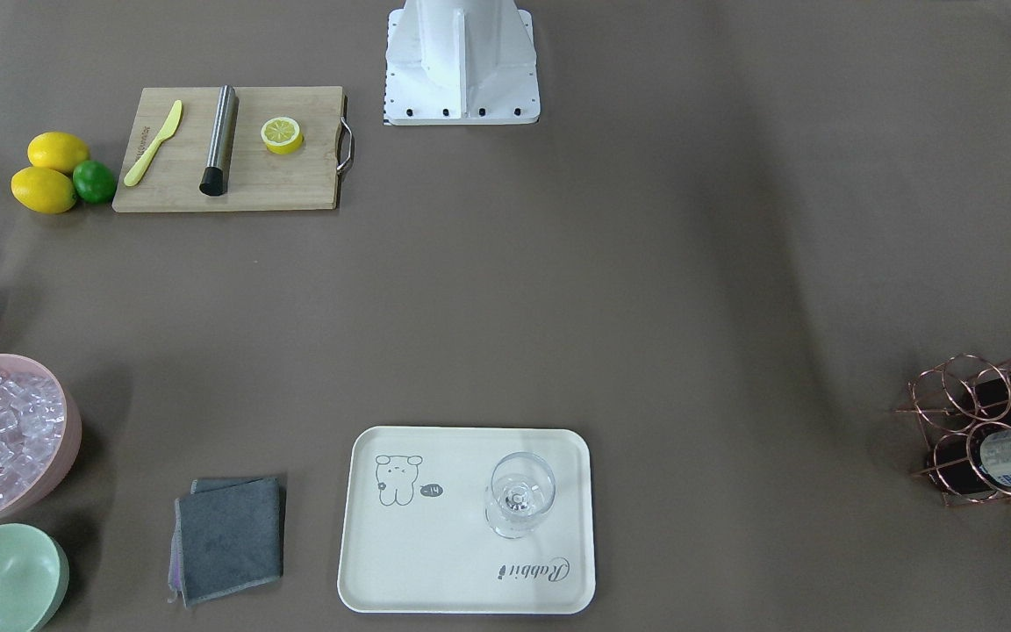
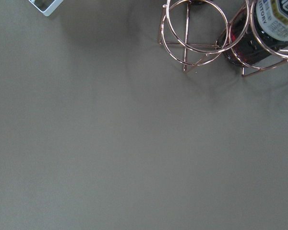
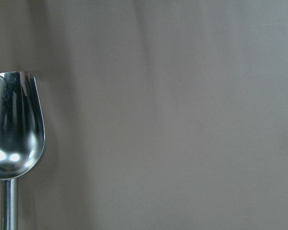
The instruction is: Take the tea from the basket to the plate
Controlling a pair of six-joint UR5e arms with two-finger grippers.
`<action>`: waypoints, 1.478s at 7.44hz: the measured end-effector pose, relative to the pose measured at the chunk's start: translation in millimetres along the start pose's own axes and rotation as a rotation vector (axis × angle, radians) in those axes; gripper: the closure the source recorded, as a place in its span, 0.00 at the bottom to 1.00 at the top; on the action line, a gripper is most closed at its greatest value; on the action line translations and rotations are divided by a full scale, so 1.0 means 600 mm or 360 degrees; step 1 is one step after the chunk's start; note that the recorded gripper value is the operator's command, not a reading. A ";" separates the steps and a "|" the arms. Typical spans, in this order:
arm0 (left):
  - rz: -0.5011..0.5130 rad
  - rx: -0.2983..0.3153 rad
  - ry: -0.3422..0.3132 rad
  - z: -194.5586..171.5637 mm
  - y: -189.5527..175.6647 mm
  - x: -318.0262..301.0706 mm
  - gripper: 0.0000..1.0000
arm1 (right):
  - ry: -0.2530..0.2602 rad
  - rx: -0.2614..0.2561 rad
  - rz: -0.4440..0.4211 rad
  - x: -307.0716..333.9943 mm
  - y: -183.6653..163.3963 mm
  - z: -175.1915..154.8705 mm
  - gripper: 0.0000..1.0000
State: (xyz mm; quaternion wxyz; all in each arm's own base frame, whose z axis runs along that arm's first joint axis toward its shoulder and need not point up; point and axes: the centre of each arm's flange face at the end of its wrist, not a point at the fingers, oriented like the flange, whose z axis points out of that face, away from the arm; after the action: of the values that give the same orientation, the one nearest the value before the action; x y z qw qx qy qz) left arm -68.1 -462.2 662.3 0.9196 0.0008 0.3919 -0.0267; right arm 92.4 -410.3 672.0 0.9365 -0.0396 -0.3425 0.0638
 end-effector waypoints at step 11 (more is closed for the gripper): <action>0.0080 0.0090 0.0002 -0.014 0.010 0.007 0.02 | -0.0014 0.0005 -0.0003 -0.004 0.003 -0.003 0.00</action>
State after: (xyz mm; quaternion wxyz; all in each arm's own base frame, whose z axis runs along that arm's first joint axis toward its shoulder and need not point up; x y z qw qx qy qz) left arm -71.1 -456.5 653.1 0.9194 0.0367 0.3913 -0.0145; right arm 91.7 -408.8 668.7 0.9351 -0.0374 -0.3465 0.0637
